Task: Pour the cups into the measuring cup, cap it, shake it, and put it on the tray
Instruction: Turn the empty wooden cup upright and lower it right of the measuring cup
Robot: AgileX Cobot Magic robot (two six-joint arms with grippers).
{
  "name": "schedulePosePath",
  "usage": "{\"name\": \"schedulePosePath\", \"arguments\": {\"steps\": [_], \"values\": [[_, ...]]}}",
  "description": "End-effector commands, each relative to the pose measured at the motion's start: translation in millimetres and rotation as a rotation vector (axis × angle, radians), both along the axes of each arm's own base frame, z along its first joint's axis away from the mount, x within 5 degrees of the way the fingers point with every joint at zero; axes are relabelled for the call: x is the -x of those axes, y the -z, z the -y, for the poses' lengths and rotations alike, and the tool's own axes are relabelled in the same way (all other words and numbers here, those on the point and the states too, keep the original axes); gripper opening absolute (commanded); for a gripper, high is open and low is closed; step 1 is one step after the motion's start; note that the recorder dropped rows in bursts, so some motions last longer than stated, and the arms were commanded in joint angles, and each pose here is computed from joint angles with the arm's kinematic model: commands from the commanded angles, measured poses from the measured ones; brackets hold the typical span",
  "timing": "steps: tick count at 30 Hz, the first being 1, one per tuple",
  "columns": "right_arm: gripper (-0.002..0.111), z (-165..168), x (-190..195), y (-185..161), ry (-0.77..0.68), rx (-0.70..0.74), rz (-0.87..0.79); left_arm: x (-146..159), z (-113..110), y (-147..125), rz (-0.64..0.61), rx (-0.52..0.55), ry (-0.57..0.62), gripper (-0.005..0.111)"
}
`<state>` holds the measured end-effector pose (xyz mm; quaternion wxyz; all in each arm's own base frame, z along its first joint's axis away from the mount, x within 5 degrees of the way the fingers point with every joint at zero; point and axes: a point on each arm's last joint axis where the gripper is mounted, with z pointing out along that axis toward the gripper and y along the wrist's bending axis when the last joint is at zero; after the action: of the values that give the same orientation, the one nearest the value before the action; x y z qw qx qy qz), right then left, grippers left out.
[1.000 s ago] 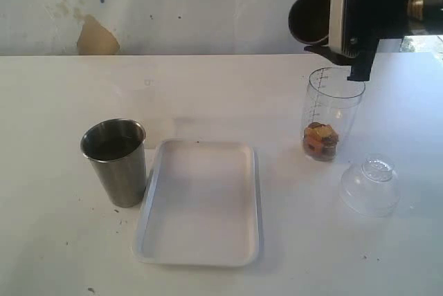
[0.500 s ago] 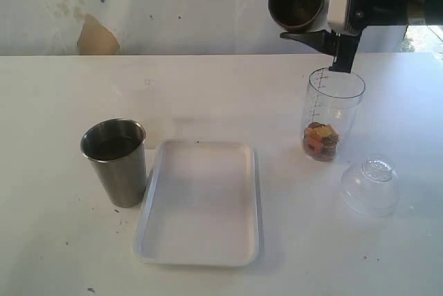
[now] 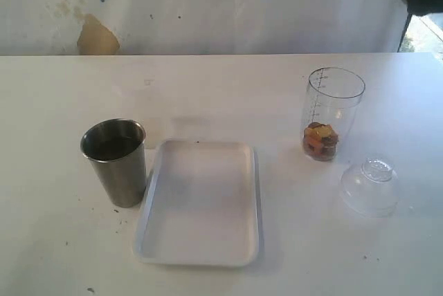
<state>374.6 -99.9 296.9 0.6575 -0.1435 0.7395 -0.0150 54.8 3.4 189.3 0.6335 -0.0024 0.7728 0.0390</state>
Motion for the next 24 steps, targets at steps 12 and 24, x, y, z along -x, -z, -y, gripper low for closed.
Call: {"name": "schedulePosePath", "arguments": {"steps": [12, 24], "values": [[0.000, 35.7, -24.8, 173.9, 0.037, -0.192, -0.215, 0.1, 0.0, 1.7, 0.002, 0.017, -0.005, 0.000], [0.000, 8.7, -29.5, 213.2, -0.118, -0.225, -0.190, 0.1, 0.0, 1.7, 0.002, 0.017, -0.005, 0.000]]}}
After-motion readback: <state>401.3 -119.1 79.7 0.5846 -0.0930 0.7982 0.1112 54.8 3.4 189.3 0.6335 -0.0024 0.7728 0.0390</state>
